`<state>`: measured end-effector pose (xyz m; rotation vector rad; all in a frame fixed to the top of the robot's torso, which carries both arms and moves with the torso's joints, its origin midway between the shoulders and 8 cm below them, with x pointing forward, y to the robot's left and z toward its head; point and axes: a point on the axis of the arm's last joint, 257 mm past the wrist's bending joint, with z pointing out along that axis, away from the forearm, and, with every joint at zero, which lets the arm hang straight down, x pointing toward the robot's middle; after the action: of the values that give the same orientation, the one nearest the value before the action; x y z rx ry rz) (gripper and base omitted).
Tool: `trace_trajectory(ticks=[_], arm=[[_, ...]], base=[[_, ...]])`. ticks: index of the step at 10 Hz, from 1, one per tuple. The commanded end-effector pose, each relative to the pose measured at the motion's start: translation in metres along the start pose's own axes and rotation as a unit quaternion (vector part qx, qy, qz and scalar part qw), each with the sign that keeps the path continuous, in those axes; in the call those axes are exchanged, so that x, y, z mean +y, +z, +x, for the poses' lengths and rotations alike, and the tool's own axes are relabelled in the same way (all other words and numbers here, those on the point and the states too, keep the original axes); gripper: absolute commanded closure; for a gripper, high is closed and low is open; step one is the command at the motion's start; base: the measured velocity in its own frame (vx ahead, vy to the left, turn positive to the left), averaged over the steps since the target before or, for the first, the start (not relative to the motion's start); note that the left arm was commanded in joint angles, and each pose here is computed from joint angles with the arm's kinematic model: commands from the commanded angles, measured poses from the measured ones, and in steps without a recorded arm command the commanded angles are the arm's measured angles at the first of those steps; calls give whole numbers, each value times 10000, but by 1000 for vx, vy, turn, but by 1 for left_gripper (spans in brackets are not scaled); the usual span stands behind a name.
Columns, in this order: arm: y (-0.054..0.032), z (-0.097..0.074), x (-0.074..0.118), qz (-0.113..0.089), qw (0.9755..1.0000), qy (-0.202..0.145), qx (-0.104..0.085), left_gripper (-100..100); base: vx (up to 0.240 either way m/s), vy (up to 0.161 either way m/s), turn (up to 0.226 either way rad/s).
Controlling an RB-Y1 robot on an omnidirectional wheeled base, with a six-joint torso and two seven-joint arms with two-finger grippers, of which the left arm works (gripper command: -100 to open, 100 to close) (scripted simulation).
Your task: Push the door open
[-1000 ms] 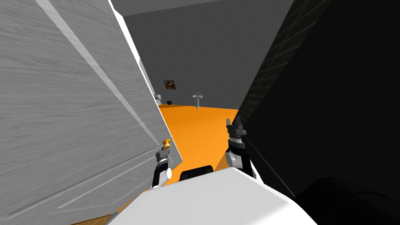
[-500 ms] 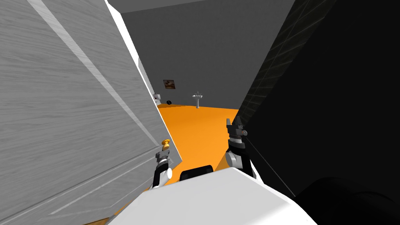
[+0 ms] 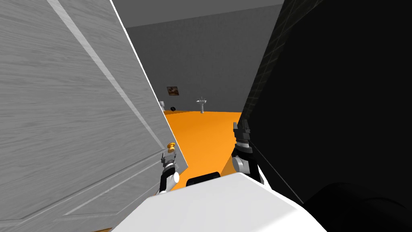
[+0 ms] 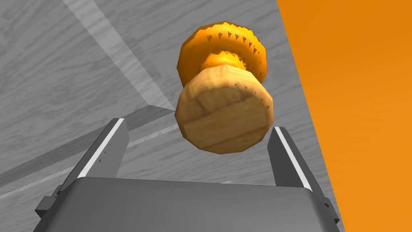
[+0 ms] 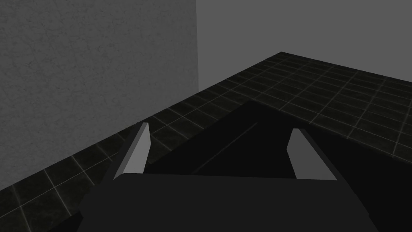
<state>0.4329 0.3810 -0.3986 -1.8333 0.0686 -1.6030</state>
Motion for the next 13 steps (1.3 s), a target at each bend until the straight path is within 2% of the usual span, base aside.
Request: trace_trajectory(ticks=[1,3,5,7,9,13], arm=[[-16,40,18,56,9993,-367,10,-100],[-43,80,58,106,9965,-828,-4,-100],[-72,120,102,157,9915,-1295,-21,-100],[-103,158,147,204,9846,-1737,-40,-100],[-132,191,191,246,9767,-2132,-58,-100],[-180,239,262,304,9626,-2689,-91,-100]], base=[[-106,-14,-64],[-102,3,-67],[-89,3,-66],[-102,-11,-70],[-95,-22,-58],[-87,-4,-41]])
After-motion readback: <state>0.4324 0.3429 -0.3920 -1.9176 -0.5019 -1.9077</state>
